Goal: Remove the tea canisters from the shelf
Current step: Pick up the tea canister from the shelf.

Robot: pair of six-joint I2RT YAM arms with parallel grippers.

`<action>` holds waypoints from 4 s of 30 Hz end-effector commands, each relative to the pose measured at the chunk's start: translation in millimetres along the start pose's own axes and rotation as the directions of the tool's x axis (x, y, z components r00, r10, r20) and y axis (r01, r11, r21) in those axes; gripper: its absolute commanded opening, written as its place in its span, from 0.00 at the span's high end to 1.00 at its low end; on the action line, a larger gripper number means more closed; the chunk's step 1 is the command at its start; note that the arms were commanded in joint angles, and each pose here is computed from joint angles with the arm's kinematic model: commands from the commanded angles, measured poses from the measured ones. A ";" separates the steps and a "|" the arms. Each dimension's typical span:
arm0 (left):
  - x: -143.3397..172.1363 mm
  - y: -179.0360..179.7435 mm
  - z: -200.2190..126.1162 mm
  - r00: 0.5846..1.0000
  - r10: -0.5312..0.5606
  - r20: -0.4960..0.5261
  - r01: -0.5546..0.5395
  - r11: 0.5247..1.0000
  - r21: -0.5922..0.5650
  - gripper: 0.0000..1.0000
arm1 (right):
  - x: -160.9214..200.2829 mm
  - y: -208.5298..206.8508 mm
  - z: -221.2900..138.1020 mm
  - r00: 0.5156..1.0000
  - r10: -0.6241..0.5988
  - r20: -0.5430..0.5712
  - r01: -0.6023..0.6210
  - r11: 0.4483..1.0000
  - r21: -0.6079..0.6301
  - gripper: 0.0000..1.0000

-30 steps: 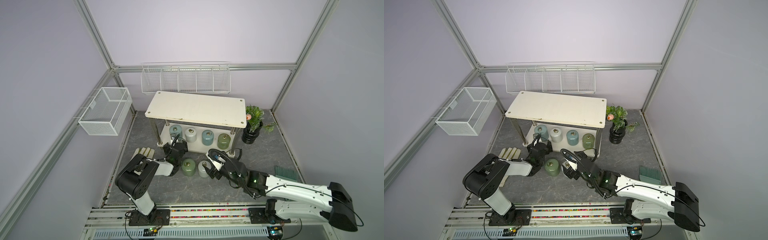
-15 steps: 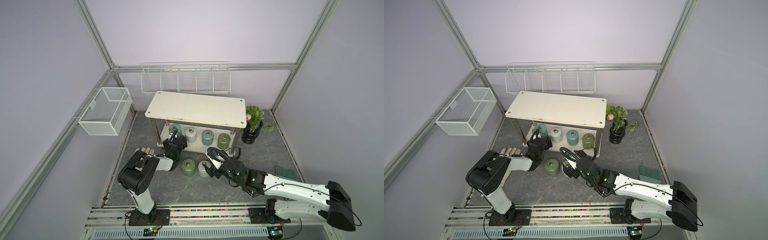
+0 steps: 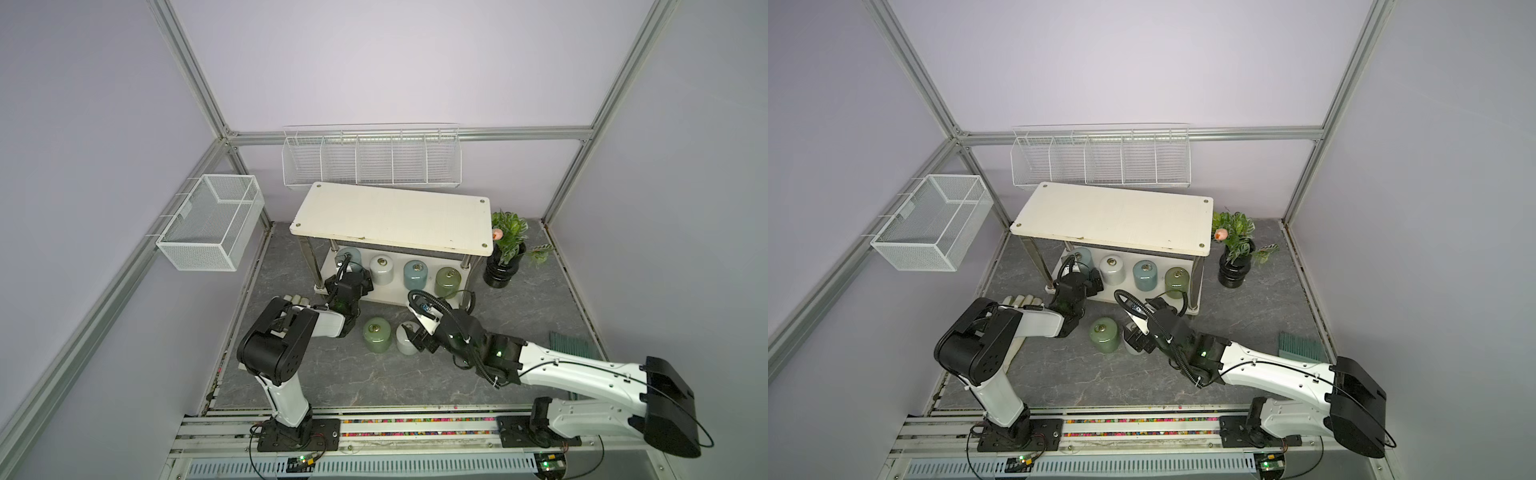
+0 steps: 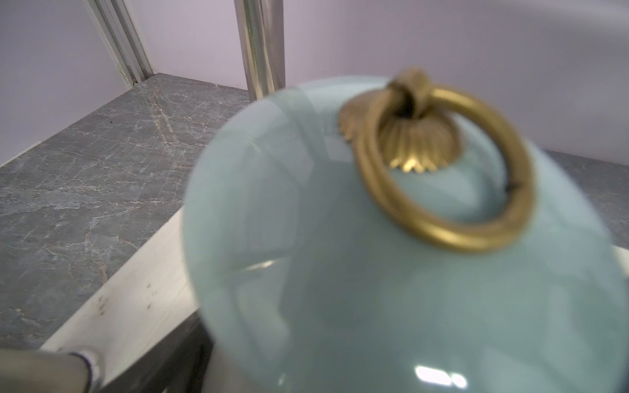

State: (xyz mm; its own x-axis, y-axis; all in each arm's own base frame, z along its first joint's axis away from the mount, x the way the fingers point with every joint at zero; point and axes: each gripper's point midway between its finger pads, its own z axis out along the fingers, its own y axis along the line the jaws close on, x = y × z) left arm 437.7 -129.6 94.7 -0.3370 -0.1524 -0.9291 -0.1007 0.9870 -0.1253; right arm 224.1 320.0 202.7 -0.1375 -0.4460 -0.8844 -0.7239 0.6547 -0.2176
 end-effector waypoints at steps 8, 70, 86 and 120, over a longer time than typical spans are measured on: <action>14.2 -4.5 14.8 0.996 -0.034 -0.085 0.035 0.999 0.012 0.01 | -17.0 -2.7 0.7 0.999 0.020 0.040 -0.020 1.000 -0.003 0.11; -25.0 -15.7 -55.7 1.000 0.022 0.009 -0.023 0.997 0.079 0.21 | -15.1 -7.8 -12.4 0.994 0.034 0.102 -0.034 0.999 0.001 0.11; -56.3 -22.2 -64.0 0.996 -0.004 0.090 -0.006 0.994 0.106 0.21 | -17.7 -7.7 -10.5 0.995 0.019 0.094 -0.020 1.000 0.003 0.11; -10.0 23.7 -119.3 0.998 -0.051 0.047 0.050 0.999 0.010 0.20 | -21.6 -8.5 -17.8 0.995 0.022 0.101 -0.022 1.000 -0.008 0.11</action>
State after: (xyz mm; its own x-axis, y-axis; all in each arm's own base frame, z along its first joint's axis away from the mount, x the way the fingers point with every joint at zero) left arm 328.0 -114.2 121.2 -0.3701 -0.1286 -0.9201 -0.0633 0.9916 -0.1131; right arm 221.4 314.5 216.8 -0.0954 -0.3989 -0.9120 -0.7250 0.6557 -0.2110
